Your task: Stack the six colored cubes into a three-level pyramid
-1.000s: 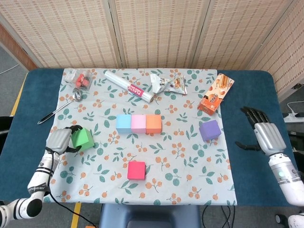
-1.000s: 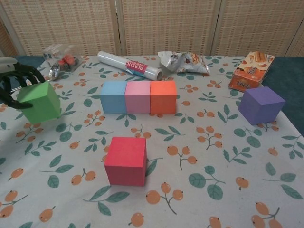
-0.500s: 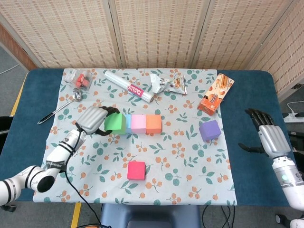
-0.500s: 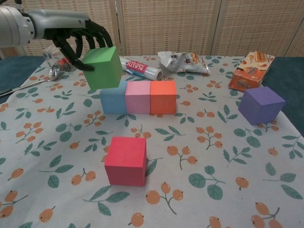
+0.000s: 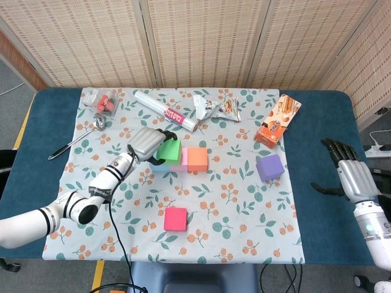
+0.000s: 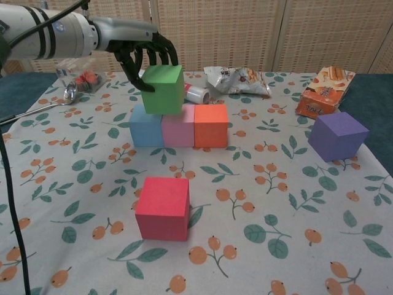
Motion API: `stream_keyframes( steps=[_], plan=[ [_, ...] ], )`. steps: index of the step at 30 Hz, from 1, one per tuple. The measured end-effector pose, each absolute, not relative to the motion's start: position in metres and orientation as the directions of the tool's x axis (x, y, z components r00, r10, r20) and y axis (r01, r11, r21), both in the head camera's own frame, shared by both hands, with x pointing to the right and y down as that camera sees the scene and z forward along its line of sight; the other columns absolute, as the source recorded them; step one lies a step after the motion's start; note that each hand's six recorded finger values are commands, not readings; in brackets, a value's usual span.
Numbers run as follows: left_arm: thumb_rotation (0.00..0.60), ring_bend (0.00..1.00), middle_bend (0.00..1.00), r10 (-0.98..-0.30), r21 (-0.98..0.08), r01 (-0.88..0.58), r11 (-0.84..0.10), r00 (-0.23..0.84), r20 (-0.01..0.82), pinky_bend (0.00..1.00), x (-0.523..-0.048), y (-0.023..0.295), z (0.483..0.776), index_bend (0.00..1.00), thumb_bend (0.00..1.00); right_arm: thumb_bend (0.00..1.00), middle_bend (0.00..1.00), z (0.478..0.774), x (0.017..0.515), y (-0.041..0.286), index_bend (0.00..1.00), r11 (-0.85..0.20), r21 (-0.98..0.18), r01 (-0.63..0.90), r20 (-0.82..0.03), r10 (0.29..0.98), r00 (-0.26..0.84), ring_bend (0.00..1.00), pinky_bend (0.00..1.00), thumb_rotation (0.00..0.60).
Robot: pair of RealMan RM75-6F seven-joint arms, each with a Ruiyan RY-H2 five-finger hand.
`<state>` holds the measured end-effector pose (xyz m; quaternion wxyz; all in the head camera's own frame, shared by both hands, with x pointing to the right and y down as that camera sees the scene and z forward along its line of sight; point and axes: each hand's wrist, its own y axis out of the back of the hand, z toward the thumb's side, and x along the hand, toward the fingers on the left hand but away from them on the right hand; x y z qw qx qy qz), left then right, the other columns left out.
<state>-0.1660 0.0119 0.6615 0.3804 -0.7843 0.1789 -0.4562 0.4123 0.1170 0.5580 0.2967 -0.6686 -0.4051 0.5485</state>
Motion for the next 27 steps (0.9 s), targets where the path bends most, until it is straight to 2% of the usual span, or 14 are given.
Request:
stream_keyframes(
  steps=[10,27],
  plan=[
    [0.6,0.33,0.37,-0.642,-0.744,0.069,-0.665,0.456,0.617,0.45,-0.173,0.006,0.675,0.36,0.3,0.28,0.14,0.56,0.413,0.115,0.0,-0.5,-0.839,0.217,-0.498,0.865,0.069,0.01,0.17,0.6],
    [0.6,0.33,0.36,-0.641,-0.736,0.07,-0.673,0.441,0.628,0.44,-0.165,0.011,0.68,0.36,0.3,0.28,0.14,0.56,0.414,0.116,0.0,-0.499,-0.839,0.218,-0.498,0.865,0.064,0.01,0.17,0.6]
  ],
)
